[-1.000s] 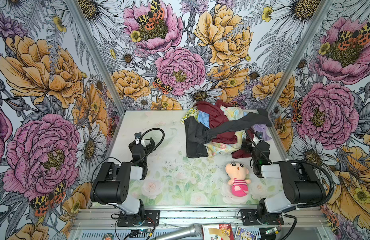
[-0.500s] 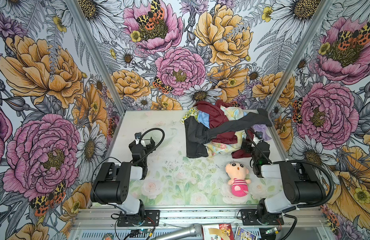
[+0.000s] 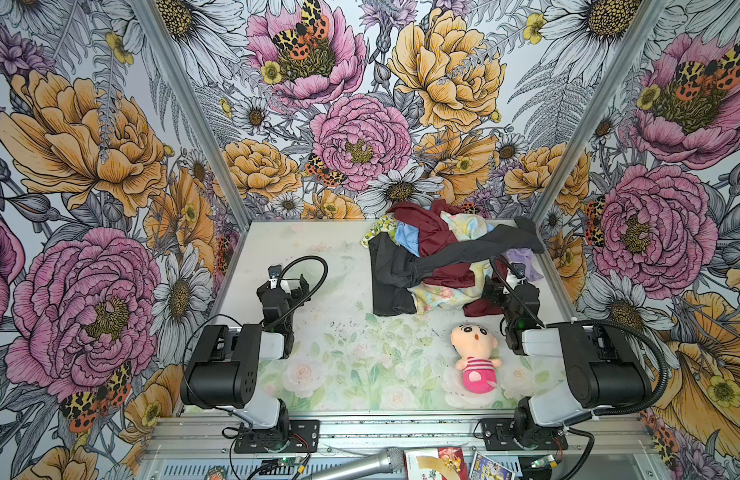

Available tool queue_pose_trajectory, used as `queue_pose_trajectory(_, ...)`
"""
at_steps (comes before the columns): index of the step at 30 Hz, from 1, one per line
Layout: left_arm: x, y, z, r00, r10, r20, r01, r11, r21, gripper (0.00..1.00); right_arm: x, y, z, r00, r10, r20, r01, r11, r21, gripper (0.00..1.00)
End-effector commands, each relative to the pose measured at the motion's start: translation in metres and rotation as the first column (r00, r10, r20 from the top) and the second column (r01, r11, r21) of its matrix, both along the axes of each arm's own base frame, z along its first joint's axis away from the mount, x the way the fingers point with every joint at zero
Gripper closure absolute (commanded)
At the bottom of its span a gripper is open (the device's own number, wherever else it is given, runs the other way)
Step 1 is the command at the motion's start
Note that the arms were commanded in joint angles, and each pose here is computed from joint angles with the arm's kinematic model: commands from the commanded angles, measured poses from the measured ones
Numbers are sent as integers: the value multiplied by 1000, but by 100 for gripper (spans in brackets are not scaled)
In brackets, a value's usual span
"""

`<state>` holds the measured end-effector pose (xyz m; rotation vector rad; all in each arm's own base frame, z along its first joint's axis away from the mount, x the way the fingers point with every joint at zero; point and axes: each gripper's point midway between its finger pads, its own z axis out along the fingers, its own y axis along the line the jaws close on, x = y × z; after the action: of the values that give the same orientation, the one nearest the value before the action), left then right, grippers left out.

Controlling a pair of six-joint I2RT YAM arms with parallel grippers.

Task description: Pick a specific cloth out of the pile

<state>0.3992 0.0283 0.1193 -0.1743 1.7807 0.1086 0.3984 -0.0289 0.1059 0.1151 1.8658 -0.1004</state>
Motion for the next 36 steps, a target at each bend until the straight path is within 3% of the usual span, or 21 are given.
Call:
queue_pose_trajectory(1, 5, -3, 10, 1000, -12, 29, 12, 1000, -4, 1, 4, 3, 6, 1000, 13, 22, -13, 1000, -9, 1)
queue_pose_trajectory(6, 1, -18, 14, 998, -37, 46, 34, 998, 51, 4, -2, 3, 11, 998, 2, 65, -1, 1000, -13, 0)
queue_pose_trajectory(13, -8, -13, 27, 998, 18, 60, -22, 997, 68, 3, -22, 2, 19, 987, -6, 163, 9, 1000, -16, 0)
queue_pose_trajectory(21, -3, -38, 55, 1000, 16, -7, -15, 984, 180, 1, -35, -1, 24, 975, -33, 221, 39, 999, -23, 1)
queue_pose_trajectory(30, 6, -55, 98, 998, -20, -64, 18, 1000, -19, 1, -52, -3, 44, 956, -92, 280, 107, 994, -39, 0)
queue_pose_trajectory(36, 14, -78, 97, 989, -101, -110, 86, 988, -132, 1, -44, -4, 54, 980, -122, 156, 129, 991, -41, 0)
